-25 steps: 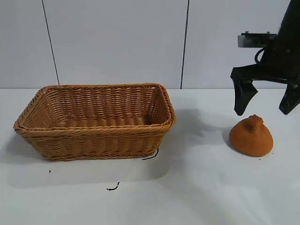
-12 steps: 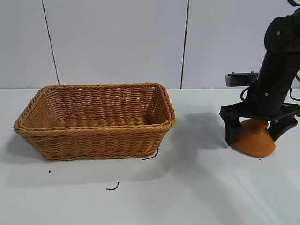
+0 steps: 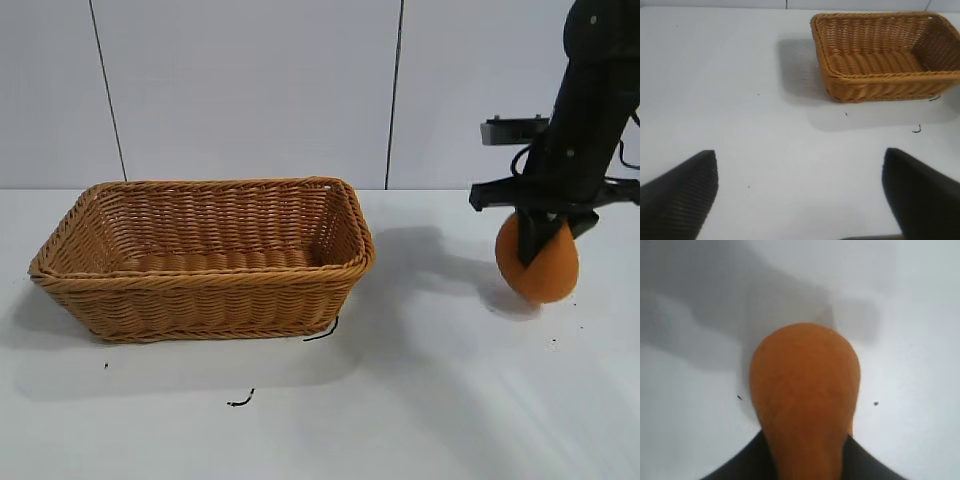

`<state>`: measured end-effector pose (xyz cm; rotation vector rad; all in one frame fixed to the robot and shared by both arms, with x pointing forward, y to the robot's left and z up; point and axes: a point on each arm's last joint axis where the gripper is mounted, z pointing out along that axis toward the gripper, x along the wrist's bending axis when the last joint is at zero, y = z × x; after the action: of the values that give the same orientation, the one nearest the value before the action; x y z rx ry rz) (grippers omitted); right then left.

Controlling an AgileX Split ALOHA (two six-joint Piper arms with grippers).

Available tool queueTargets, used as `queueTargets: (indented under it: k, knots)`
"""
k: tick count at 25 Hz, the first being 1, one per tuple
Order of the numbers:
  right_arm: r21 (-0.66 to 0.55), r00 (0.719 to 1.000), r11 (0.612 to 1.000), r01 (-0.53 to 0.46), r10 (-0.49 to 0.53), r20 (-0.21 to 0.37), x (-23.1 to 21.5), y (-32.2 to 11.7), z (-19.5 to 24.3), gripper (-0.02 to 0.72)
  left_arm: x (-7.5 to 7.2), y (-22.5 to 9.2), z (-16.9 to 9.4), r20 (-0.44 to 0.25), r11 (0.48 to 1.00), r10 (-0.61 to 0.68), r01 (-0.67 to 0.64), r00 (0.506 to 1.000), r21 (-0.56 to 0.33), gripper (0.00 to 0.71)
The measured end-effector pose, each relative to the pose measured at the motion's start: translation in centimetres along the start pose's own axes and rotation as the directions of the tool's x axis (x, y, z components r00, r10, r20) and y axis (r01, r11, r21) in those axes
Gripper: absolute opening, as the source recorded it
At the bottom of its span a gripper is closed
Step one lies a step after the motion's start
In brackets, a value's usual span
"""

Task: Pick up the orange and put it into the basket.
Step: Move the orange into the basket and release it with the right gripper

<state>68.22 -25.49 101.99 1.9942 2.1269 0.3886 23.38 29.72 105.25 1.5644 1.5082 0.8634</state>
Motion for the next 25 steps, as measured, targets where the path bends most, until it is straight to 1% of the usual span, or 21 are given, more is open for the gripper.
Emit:
queueTargets:
  k: [3, 6, 7, 11, 14, 18, 22, 25]
  knots:
    - [-0.034, 1.000, 0.999, 0.000, 0.000, -0.003, 0.1, 1.1, -1.9, 0.108, 0.0, 0.0, 0.0, 0.000, 1.000, 0.000, 0.000, 1.000, 0.000, 0.639]
    - [-0.056, 1.000, 0.998, 0.000, -0.001, -0.011, 0.3, 1.5, -2.6, 0.108, 0.0, 0.0, 0.0, 0.000, 1.000, 0.000, 0.000, 1.000, 0.000, 0.639]
    - [-0.076, 1.000, 0.997, 0.010, -0.011, -0.018, 0.9, 1.9, -3.2, 0.108, 0.0, 0.0, 0.0, 0.000, 1.000, 0.000, 0.000, 1.000, 0.000, 0.639]
    - [-0.080, 0.997, 0.995, 0.057, -0.061, -0.043, 3.4, 1.8, -3.5, 0.108, 0.0, 0.0, 0.0, 0.000, 1.000, 0.000, 0.000, 1.000, 0.000, 0.639]
    - [-0.096, 0.988, 0.987, 0.127, -0.134, -0.072, 7.0, 1.4, -3.6, 0.108, 0.0, 0.0, 0.0, 0.000, 1.000, 0.000, 0.000, 1.000, 0.000, 0.639]
    - [-0.156, 0.963, 0.962, 0.224, -0.242, -0.114, 12.4, 0.6, -3.9, 0.108, 0.0, 0.0, 0.0, 0.000, 1.000, 0.000, 0.000, 1.000, 0.000, 0.639]
    - [-0.236, 0.925, 0.922, 0.306, -0.347, -0.157, 17.8, -0.6, -4.4, 0.108, 0.0, 0.0, 0.0, 0.000, 1.000, 0.000, 0.000, 1.000, 0.000, 0.639]
    - [-0.270, 0.899, 0.899, 0.345, -0.399, -0.179, 20.8, -1.5, -3.8, 0.108, 0.0, 0.0, 0.0, 0.000, 1.000, 0.000, 0.000, 1.000, 0.000, 0.639]
